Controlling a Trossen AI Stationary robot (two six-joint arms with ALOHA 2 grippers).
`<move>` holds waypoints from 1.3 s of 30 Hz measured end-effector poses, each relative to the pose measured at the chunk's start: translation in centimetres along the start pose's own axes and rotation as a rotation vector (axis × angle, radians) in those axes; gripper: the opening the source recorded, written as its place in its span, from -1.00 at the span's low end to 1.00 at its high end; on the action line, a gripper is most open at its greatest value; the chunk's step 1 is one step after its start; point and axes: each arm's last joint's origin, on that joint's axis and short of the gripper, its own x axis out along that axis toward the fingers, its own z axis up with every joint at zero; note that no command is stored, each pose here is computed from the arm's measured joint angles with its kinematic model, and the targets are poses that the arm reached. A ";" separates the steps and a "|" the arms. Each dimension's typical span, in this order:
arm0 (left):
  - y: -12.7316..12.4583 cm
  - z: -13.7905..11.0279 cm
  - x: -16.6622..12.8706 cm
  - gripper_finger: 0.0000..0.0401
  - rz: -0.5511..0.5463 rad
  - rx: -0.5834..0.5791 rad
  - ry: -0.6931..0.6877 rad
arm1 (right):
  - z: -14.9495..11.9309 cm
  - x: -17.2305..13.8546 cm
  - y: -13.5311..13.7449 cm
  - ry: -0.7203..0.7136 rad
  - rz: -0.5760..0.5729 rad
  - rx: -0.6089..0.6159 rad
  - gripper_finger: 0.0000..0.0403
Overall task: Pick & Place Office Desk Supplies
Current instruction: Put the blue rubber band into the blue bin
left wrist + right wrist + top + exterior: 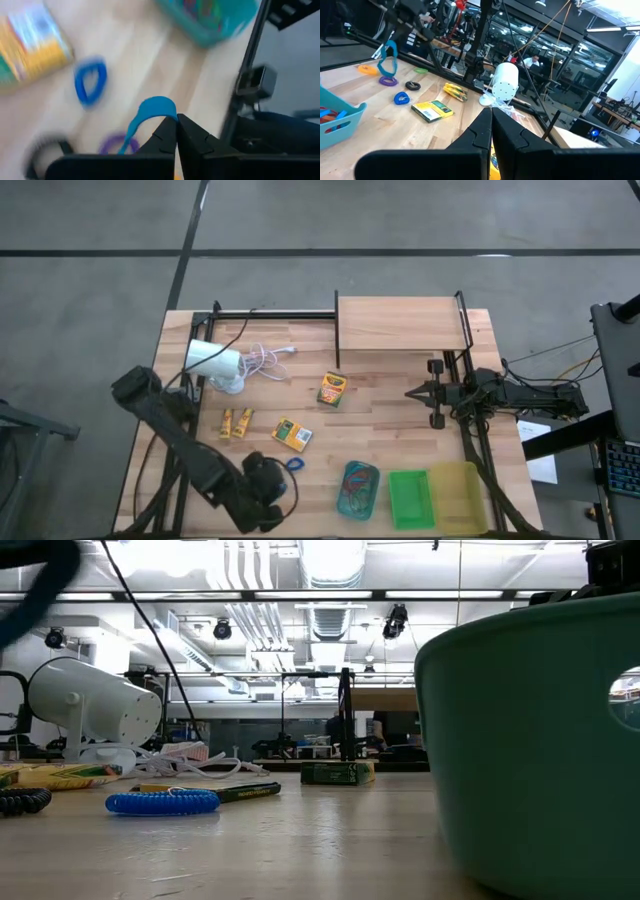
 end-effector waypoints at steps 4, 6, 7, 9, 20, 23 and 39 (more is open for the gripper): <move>-0.6 1.7 -0.6 -0.96 0.022 0.179 -0.147 | 0.0 0.0 0.0 0.001 0.000 0.000 -0.96; -1.1 2.3 -0.9 -0.96 0.022 0.284 -0.211 | 0.0 0.0 0.0 0.000 0.000 0.000 -0.96; -1.4 2.5 -1.0 -0.96 0.020 0.335 -0.243 | 0.0 0.0 0.0 0.000 0.000 0.000 -0.96; -1.9 2.9 -1.2 -0.96 0.013 0.432 -0.307 | 0.0 0.0 0.0 0.000 0.000 0.000 -0.96; -2.2 3.5 0.4 -0.96 0.073 0.877 -0.540 | 0.0 0.0 0.0 0.000 0.000 0.000 -0.96; -1.6 3.7 1.2 -0.96 0.089 0.939 -0.589 | 0.0 0.0 0.0 0.000 0.000 0.000 -0.96; 1.7 5.5 4.9 -0.96 -0.135 1.421 -0.685 | 0.0 0.0 0.0 0.000 0.000 0.000 -0.96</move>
